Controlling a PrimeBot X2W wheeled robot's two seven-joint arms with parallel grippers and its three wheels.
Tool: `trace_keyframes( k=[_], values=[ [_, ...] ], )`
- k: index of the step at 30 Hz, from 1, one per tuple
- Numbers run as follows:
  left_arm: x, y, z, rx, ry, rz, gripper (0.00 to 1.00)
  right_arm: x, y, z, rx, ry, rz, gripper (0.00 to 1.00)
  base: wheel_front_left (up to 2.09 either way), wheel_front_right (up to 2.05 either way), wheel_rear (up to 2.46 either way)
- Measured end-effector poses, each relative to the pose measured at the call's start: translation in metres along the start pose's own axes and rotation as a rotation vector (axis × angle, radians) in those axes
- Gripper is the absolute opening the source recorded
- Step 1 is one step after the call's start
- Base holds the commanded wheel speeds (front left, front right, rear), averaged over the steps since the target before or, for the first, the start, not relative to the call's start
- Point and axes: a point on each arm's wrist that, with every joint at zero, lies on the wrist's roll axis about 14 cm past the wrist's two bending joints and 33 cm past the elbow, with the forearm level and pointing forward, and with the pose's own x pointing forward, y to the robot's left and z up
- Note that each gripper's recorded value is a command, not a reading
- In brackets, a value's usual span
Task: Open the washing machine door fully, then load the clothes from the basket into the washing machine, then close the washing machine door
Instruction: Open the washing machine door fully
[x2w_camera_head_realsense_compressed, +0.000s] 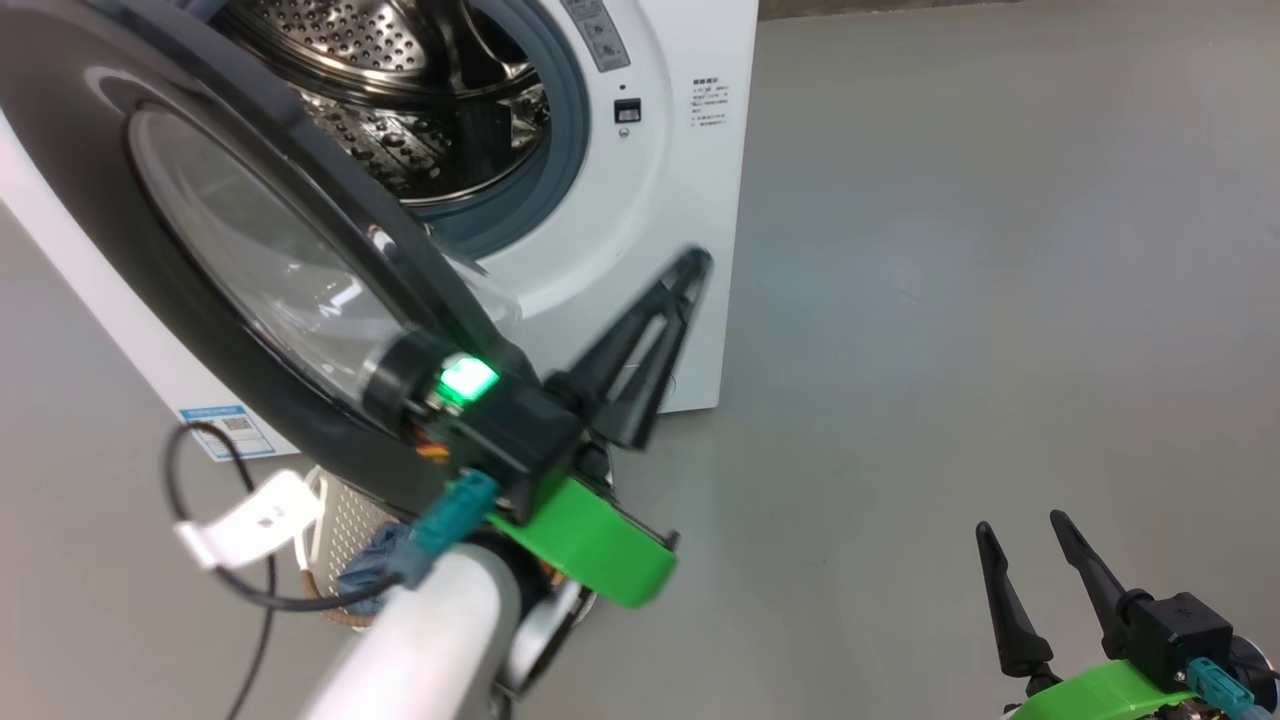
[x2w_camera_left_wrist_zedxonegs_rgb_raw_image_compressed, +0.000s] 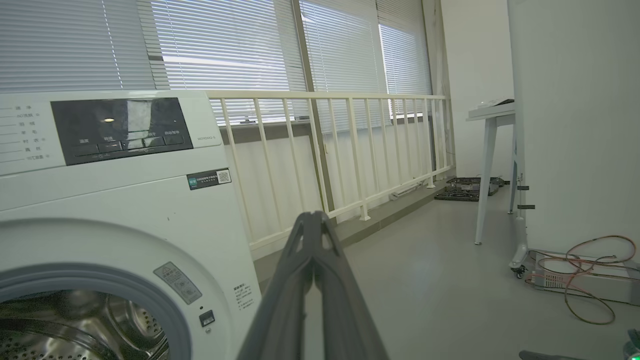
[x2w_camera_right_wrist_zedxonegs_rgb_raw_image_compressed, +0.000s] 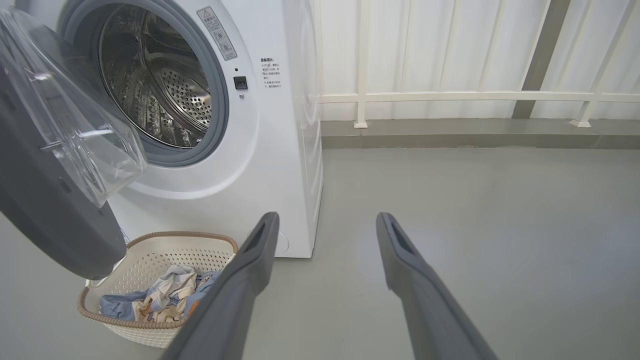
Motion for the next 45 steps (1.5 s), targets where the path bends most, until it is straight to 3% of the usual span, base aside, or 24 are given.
trace_keyframes(
  k=[7,18,32,45],
  values=[
    [-0.009,-0.027,-0.058,-0.132,0.191,-0.021,0.0,-0.003,-0.004,-0.003,-0.001,0.011,-0.013,1.0,0.0,0.0,0.0],
    [-0.04,-0.004,-0.135,-0.199,0.442,0.11,0.0,-0.002,-0.005,-0.004,-0.001,0.014,-0.015,1.0,0.0,0.0,0.0],
    [-0.054,0.024,-0.155,-0.206,0.474,0.229,0.0,0.0,-0.003,-0.007,0.0,0.02,-0.01,1.0,0.0,0.0,0.0],
    [-0.056,0.033,-0.155,-0.203,0.46,0.259,0.0,0.003,-0.001,-0.008,0.001,0.023,-0.003,1.0,0.0,0.0,0.0]
  ],
)
